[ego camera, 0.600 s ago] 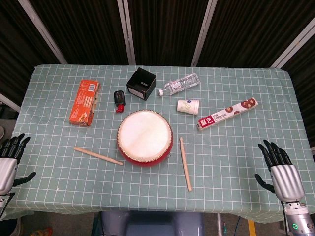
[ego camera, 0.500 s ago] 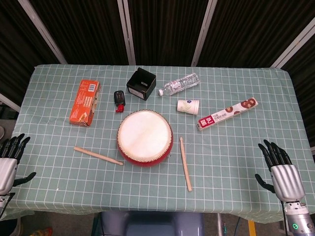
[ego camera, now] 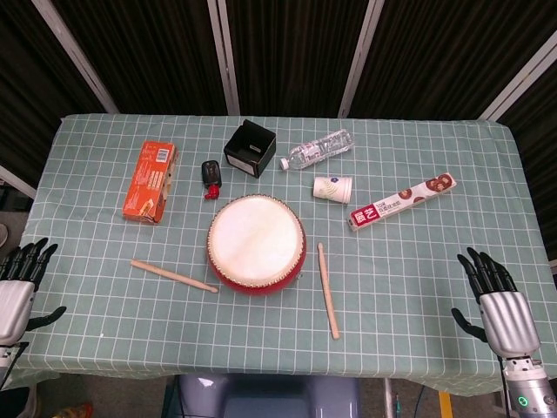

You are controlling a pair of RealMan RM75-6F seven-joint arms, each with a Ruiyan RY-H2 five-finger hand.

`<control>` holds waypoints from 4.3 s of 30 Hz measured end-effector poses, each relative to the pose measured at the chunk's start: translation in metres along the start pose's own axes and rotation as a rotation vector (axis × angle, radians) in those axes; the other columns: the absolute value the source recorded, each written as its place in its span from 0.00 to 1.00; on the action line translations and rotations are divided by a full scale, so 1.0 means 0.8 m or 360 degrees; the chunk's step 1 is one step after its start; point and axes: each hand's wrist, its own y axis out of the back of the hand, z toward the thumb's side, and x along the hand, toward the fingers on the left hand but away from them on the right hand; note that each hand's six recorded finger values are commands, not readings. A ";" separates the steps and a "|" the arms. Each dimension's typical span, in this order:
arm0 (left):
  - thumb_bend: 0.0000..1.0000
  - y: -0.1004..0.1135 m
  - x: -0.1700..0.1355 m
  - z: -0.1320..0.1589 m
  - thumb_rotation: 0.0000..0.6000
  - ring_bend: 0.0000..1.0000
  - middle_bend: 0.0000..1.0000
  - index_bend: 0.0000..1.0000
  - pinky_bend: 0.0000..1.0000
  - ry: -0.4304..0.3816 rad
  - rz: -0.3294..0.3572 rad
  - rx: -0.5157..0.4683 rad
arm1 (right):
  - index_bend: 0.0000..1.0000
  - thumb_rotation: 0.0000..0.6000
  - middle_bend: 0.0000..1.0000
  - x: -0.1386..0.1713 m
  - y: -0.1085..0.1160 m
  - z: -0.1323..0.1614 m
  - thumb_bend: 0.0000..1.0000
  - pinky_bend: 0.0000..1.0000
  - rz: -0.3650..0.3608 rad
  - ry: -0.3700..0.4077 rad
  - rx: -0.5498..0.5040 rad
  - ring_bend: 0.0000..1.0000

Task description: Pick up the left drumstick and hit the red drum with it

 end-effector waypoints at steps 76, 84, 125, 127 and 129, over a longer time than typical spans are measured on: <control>0.25 -0.140 0.166 0.180 1.00 1.00 1.00 0.49 0.93 -0.0338 -0.0439 0.0448 | 0.00 1.00 0.00 -0.016 -0.004 0.017 0.29 0.14 0.0018 0.0084 -0.0080 0.00; 0.26 -0.146 0.167 0.188 1.00 1.00 1.00 0.49 0.93 -0.0356 -0.0458 0.0468 | 0.00 1.00 0.00 -0.013 -0.002 0.012 0.29 0.14 0.0008 0.0066 -0.0080 0.00; 0.58 -0.030 0.139 0.209 1.00 1.00 1.00 0.74 0.93 -0.0482 -0.0241 0.0278 | 0.00 1.00 0.00 -0.012 -0.001 0.010 0.29 0.14 -0.0003 0.0050 -0.0069 0.00; 0.58 -0.011 0.134 0.210 1.00 1.00 1.00 0.74 0.93 -0.0475 -0.0209 0.0246 | 0.00 1.00 0.00 -0.012 -0.001 0.010 0.29 0.14 -0.0003 0.0051 -0.0068 0.00; 0.58 0.006 0.132 0.211 1.00 1.00 1.00 0.74 0.93 -0.0459 -0.0181 0.0227 | 0.00 1.00 0.00 -0.012 -0.001 0.010 0.29 0.14 -0.0002 0.0053 -0.0066 0.00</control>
